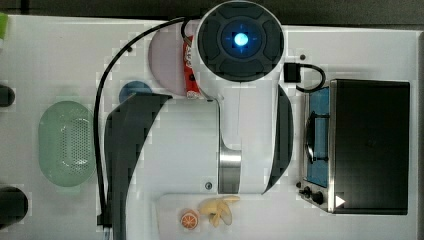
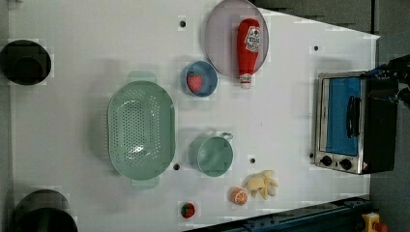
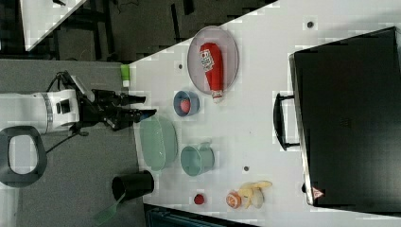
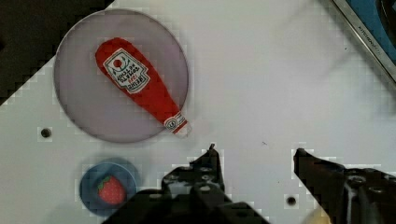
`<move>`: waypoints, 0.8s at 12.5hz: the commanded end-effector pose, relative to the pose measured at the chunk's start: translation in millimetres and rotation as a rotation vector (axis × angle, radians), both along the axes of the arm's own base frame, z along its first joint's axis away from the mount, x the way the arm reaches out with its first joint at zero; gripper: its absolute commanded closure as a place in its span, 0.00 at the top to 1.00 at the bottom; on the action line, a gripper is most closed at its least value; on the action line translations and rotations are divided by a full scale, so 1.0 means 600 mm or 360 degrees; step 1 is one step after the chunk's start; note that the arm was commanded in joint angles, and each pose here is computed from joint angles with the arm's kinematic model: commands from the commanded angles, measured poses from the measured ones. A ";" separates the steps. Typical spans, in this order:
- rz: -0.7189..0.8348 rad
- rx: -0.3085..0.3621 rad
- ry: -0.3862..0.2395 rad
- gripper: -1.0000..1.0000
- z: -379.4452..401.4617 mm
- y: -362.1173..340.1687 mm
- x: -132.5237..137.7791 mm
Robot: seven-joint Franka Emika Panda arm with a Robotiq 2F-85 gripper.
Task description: Pick ketchup from plate and place it on table.
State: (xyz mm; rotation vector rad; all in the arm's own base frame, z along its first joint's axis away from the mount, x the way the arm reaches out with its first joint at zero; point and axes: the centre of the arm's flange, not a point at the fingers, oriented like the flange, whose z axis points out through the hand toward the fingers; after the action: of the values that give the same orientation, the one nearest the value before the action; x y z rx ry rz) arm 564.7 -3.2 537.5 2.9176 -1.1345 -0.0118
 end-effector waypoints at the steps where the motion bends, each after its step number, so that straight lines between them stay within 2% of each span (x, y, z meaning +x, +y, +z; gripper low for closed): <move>1: -0.0208 0.0026 0.0033 0.79 0.120 -0.022 -0.127; 3: -0.0195 0.0027 0.0049 1.00 0.110 -0.018 -0.121; 7: -0.0045 0.0037 0.0125 1.00 0.051 -0.003 -0.084; 10: 0.0067 0.0052 0.0129 1.00 -0.010 0.008 -0.040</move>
State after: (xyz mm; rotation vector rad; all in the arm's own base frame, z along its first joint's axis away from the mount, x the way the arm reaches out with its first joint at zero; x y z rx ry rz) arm 530.9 -0.9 579.2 2.9311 -1.1690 -0.0033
